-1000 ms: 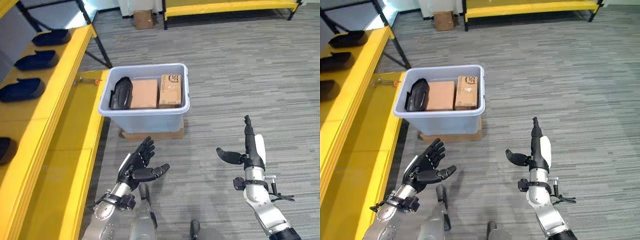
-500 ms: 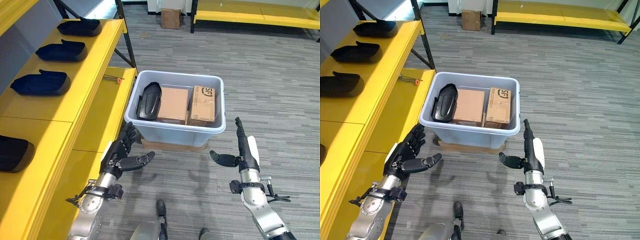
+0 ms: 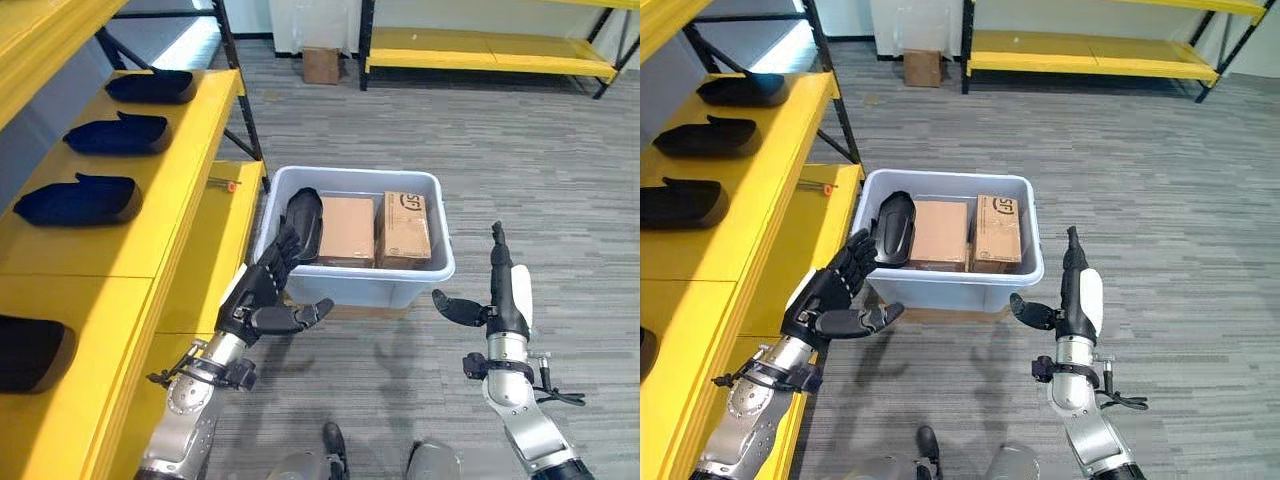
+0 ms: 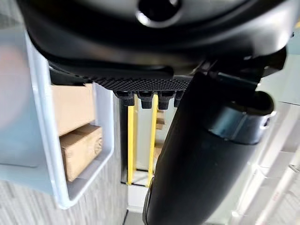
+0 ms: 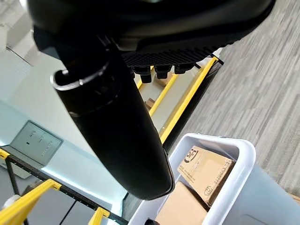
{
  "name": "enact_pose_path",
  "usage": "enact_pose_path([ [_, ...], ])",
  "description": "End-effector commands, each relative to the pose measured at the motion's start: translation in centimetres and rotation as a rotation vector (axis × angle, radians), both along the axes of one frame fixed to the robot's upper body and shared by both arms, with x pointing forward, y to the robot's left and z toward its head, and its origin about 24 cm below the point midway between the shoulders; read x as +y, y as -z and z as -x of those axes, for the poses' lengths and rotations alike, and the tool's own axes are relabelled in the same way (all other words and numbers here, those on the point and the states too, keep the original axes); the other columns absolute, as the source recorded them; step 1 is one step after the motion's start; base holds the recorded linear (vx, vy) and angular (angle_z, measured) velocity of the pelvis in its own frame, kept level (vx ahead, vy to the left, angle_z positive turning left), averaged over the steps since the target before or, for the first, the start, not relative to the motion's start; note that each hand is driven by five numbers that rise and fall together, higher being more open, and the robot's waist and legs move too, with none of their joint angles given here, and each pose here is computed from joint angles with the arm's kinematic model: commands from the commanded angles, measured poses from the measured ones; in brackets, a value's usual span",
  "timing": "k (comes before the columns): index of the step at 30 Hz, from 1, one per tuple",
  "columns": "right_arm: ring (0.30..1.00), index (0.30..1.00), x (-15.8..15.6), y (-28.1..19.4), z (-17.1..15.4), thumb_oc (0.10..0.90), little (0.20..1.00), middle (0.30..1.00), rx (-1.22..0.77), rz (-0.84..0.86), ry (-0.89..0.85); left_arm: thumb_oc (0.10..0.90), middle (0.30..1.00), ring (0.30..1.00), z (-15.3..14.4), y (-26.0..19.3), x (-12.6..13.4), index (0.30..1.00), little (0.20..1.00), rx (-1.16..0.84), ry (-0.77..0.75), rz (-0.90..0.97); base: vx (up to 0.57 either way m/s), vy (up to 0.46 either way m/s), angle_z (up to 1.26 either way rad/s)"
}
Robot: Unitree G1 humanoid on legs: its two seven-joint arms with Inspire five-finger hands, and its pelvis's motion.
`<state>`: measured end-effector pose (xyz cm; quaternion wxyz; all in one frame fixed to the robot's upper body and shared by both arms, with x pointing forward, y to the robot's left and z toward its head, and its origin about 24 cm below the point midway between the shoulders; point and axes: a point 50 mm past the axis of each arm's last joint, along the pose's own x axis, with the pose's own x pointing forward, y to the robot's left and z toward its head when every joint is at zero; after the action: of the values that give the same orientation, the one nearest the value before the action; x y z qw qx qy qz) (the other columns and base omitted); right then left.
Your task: Move parts from the plastic box to the shelf.
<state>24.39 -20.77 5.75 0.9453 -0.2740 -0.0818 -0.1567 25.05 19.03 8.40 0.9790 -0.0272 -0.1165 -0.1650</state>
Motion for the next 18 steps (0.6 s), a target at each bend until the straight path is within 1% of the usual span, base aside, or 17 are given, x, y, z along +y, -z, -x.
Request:
enact_pose_path([
  [1, 1.0, 1.0, 0.9, -4.7, -2.5, 0.9, 1.0, 1.0, -0.225, 0.033, -0.043, 0.9, 1.0, 1.0, 0.0, -4.4, -2.1, 1.0, 1.0, -0.213, 0.106, 0.189, 0.25, -0.244, 0.49],
  [4, 1.0, 1.0, 1.2, -4.1, -2.3, 0.9, 1.0, 1.0, -0.203, 0.019, -0.026, 0.9, 1.0, 1.0, 0.2, -3.9, -2.7, 1.0, 1.0, -0.189, 0.12, 0.17, 0.34, -0.25, 0.63],
  [6, 1.0, 1.0, 0.5, -3.7, -1.6, 0.9, 1.0, 1.0, -0.183, 0.03, -0.004, 0.9, 1.0, 1.0, 0.8, -3.2, -2.6, 1.0, 1.0, -0.159, 0.147, 0.166, 0.38, -0.226, 0.88],
  [10, 1.0, 1.0, 0.4, -3.5, -1.3, 0.9, 1.0, 1.0, -0.16, 0.04, -0.01, 0.9, 1.0, 1.0, 1.0, -2.9, -2.5, 1.0, 1.0, -0.138, 0.149, 0.171, 0.19, -0.129, 0.79],
  [13, 1.0, 1.0, 0.3, -3.5, -1.4, 0.9, 1.0, 1.0, -0.158, 0.061, -0.017, 0.9, 1.0, 1.0, 1.2, -3.0, -2.7, 1.0, 1.0, -0.136, 0.177, 0.192, 0.17, -0.127, -0.05],
  [18, 1.0, 1.0, -0.2, -3.9, -1.5, 0.9, 1.0, 1.0, -0.17, 0.093, -0.022, 0.9, 1.0, 1.0, 1.4, -2.4, -1.3, 1.0, 1.0, -0.121, 0.087, 0.24, 0.14, -0.05, -0.16],
])
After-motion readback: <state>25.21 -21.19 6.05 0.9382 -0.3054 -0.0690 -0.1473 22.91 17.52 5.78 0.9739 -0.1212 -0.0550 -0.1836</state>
